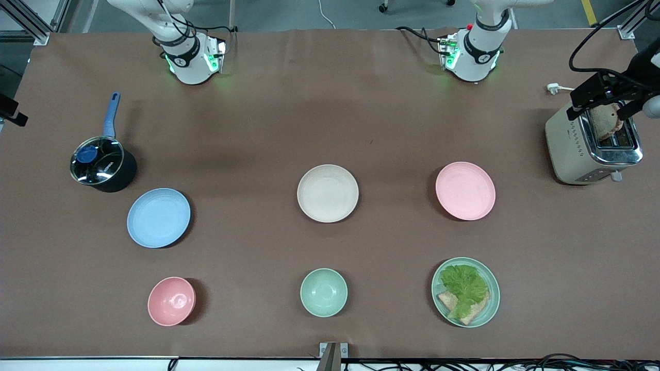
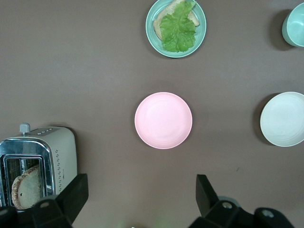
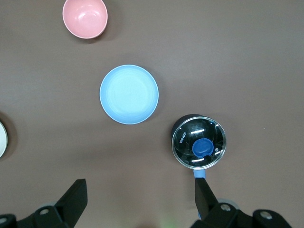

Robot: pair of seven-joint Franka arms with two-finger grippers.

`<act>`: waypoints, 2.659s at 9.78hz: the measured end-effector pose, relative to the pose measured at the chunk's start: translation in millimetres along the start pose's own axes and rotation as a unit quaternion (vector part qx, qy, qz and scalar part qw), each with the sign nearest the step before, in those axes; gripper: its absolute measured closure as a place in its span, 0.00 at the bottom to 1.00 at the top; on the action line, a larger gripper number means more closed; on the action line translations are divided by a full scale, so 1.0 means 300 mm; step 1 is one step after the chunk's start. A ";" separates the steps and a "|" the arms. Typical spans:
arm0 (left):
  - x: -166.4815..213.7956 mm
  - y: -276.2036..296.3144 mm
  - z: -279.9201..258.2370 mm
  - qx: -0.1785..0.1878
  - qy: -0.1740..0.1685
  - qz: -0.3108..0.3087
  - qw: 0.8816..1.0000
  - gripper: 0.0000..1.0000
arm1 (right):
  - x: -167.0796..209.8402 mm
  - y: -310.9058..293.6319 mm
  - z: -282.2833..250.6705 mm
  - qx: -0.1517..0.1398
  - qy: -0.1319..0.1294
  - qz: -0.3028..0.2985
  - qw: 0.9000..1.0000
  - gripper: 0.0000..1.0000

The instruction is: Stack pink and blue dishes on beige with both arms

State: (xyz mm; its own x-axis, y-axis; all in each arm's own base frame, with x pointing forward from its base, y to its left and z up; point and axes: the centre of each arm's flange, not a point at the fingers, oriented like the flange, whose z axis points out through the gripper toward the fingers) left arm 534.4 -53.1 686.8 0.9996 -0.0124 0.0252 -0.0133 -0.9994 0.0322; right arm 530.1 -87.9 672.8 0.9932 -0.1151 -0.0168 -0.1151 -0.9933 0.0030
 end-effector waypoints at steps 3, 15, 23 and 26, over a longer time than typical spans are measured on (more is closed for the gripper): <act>0.002 -0.019 -0.001 0.000 0.000 -0.005 1.000 0.00 | 0.002 -0.037 -0.001 0.000 0.001 -0.010 1.000 0.00; 0.178 -0.227 1.193 -0.103 -0.049 0.047 0.992 0.00 | 0.004 -0.039 0.001 0.000 0.002 -0.011 1.000 0.00; 0.098 -0.260 1.684 -0.111 -0.117 0.050 0.986 0.34 | 0.003 -0.027 0.002 0.000 0.002 -0.007 1.000 0.00; 0.099 -0.263 1.682 -0.114 -0.115 0.053 0.985 0.80 | 0.028 -0.013 0.037 -0.001 0.004 -0.004 1.000 0.00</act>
State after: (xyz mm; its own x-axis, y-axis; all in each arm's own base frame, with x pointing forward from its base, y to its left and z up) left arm 577.7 9.0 180.8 0.9710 -0.1506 -0.1856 -0.0979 -0.9590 0.2661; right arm 538.6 -85.1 661.5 0.9943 -0.1064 -0.0088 -0.1064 -0.9943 0.0046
